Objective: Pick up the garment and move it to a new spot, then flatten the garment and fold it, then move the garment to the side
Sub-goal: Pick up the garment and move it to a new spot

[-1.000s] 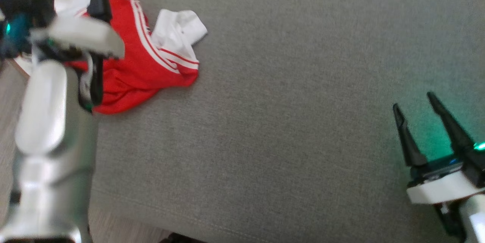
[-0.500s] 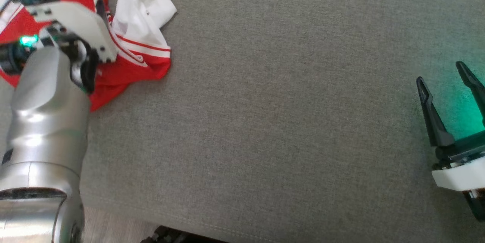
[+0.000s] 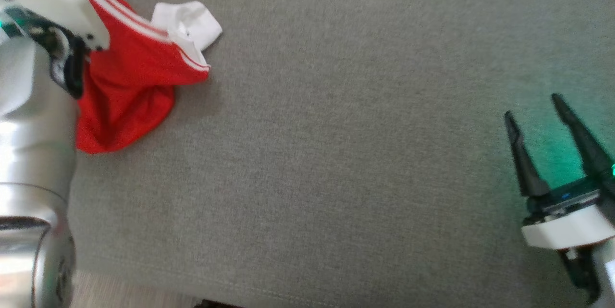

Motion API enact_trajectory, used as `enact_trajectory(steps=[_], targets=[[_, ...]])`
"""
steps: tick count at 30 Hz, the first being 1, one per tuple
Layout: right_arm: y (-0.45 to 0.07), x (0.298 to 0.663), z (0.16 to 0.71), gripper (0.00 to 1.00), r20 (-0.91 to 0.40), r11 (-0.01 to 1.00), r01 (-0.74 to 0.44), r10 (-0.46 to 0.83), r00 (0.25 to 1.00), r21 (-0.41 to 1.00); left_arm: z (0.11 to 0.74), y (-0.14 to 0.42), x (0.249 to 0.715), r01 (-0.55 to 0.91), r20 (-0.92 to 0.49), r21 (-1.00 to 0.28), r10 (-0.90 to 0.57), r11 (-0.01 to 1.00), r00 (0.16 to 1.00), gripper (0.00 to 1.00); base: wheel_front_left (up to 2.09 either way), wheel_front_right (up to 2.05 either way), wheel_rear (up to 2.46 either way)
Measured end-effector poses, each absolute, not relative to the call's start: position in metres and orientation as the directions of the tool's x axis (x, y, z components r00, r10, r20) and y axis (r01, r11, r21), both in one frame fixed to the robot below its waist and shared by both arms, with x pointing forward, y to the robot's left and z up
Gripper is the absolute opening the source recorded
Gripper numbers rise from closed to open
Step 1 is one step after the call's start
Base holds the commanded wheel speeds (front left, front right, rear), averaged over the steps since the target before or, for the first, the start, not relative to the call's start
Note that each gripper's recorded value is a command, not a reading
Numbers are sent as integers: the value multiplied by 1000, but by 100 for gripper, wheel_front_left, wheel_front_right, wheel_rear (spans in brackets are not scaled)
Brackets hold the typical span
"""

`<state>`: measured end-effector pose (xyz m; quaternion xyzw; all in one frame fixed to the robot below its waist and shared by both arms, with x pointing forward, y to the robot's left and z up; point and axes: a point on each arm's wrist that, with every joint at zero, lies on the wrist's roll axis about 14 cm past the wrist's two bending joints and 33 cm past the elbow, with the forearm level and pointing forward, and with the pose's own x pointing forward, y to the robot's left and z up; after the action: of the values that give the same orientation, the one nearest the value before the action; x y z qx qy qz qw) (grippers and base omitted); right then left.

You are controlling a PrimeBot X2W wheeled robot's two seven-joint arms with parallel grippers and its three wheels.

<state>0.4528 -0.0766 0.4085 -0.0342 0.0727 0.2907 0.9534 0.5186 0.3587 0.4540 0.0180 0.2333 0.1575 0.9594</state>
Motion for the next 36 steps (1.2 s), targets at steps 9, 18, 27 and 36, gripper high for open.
enact_trajectory(steps=[9,18,27,36], targets=[[-76,423,451,100,-62,864,-504,503,862,-2,599,317,548,-134,-108,181,155,974,982,0,0,0,0],[-116,389,485,100,15,940,-341,341,940,19,727,164,566,173,169,236,-216,956,962,0,0,0,0],[-172,347,514,100,93,990,-137,134,987,31,781,15,538,475,267,250,-532,844,804,0,0,0,0],[-207,326,517,100,97,999,-4,0,995,37,664,-68,523,671,89,57,-673,740,734,0,0,0,0]])
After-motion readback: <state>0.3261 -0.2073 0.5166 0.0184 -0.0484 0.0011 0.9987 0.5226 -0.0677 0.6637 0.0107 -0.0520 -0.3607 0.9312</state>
